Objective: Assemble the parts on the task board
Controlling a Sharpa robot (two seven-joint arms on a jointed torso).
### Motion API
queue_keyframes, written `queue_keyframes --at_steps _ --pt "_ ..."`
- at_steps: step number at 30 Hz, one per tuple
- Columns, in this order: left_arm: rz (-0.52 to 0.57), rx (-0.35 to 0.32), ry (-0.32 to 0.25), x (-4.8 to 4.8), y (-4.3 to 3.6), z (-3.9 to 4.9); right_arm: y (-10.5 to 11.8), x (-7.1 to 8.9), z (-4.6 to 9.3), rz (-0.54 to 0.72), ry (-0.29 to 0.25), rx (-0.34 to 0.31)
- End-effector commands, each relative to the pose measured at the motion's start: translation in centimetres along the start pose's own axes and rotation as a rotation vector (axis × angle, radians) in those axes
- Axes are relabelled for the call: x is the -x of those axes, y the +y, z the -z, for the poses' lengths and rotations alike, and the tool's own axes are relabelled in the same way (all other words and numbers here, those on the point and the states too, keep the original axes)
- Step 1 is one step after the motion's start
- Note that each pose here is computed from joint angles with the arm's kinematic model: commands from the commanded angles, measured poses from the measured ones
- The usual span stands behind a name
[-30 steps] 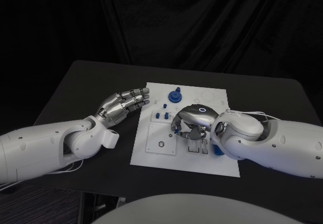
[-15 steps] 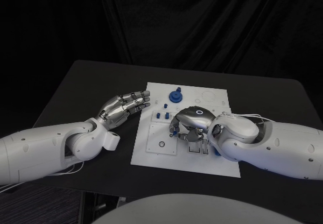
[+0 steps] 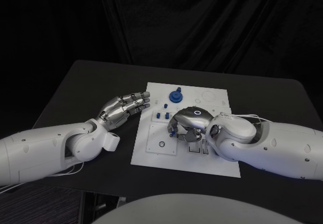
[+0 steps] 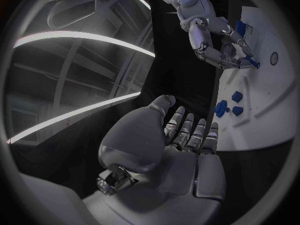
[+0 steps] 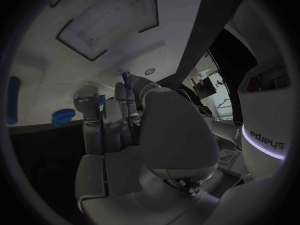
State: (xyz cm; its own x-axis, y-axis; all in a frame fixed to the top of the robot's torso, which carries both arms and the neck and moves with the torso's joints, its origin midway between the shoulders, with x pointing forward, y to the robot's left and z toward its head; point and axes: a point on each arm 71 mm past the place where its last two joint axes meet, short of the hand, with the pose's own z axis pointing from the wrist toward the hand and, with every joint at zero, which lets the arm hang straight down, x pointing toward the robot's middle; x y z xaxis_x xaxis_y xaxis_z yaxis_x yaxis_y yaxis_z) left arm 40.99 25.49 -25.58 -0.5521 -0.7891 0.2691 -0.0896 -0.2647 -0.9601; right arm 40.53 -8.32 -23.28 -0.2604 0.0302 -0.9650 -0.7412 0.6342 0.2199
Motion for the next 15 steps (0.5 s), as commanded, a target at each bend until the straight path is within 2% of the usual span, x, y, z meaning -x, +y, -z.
queue_keyframes --at_steps 1,15 --pt "0.011 -0.066 0.016 -0.22 -0.39 -0.03 -0.06 -0.07 -0.01 0.005 -0.010 -0.014" --pt "0.013 -0.057 0.019 -0.25 -0.24 -0.11 0.19 -0.58 -0.14 -0.001 0.004 -0.012"
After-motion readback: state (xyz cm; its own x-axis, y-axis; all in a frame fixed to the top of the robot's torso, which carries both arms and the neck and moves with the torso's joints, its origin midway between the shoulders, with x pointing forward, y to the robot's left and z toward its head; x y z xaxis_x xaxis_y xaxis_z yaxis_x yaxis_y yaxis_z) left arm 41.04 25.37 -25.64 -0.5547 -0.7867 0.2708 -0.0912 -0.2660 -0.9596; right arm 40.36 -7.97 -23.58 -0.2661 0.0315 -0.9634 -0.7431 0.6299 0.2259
